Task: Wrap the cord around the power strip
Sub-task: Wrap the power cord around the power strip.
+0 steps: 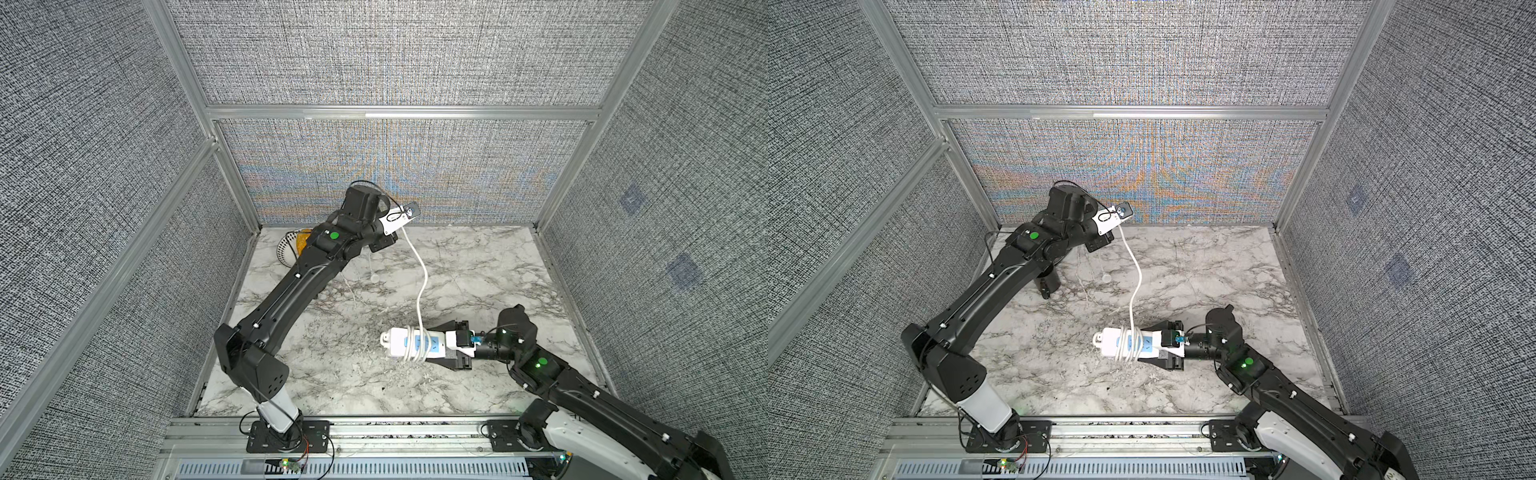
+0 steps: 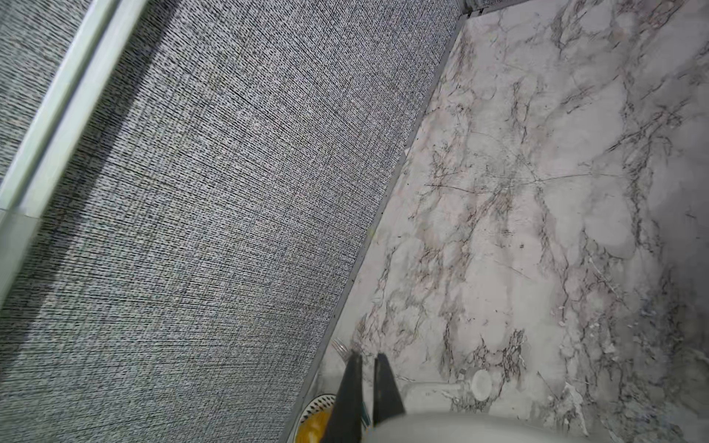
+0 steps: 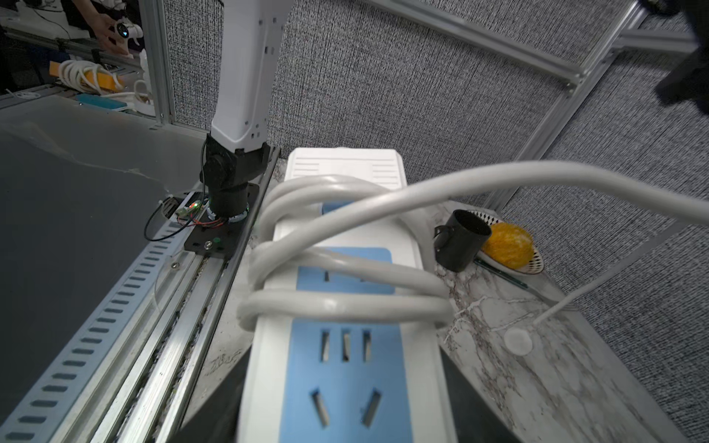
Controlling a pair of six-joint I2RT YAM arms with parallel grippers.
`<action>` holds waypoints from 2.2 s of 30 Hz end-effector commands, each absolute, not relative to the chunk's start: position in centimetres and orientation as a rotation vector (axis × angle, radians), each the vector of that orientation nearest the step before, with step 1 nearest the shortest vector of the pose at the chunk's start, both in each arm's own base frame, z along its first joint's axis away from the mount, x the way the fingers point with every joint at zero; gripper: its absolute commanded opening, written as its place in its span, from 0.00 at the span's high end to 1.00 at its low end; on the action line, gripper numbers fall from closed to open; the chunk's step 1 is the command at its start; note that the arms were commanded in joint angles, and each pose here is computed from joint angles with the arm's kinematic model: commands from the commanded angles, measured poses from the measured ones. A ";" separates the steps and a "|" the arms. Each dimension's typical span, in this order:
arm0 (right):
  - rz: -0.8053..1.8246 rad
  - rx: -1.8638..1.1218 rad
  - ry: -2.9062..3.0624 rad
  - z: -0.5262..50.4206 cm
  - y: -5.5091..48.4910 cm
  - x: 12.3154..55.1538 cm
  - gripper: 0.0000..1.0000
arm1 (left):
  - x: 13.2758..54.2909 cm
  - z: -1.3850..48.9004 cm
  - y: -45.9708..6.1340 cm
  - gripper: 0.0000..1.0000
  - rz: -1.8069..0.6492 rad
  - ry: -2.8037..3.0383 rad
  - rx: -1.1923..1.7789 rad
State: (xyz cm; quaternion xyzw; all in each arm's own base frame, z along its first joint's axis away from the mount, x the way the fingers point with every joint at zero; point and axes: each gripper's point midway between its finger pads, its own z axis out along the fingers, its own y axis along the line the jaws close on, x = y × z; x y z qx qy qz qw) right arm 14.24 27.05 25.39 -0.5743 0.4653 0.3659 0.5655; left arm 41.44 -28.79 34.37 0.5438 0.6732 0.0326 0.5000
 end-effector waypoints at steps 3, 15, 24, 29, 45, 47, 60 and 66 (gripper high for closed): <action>0.816 -1.128 0.864 32.8 25.8 14.1 1.00 | 41.9 33.3 -31.2 1.00 -0.123 1.635 1.252; 0.459 -0.765 0.844 38.1 21.8 19.4 1.00 | 39.7 26.6 -32.1 1.00 -0.345 1.787 1.232; 0.259 -0.595 0.943 40.0 19.1 23.7 1.00 | 34.8 24.2 -31.2 1.00 -0.501 1.845 1.183; 0.230 -0.528 1.009 39.5 18.3 25.7 1.00 | 29.9 24.1 -32.2 1.00 -0.521 1.846 1.282; 0.115 -0.414 1.326 34.1 16.3 30.6 1.00 | 24.1 31.1 -30.7 1.00 -0.190 1.696 1.442; 0.131 -0.401 1.315 34.4 16.2 30.3 1.00 | 24.1 30.9 -31.0 1.00 -0.194 1.711 1.455; 0.202 -0.264 1.326 34.7 14.6 30.3 1.00 | 21.3 26.6 -33.0 1.00 -0.291 1.817 1.671; 0.279 -0.201 1.254 36.6 13.7 29.2 1.00 | 22.1 22.8 -33.2 1.00 -0.283 1.910 1.602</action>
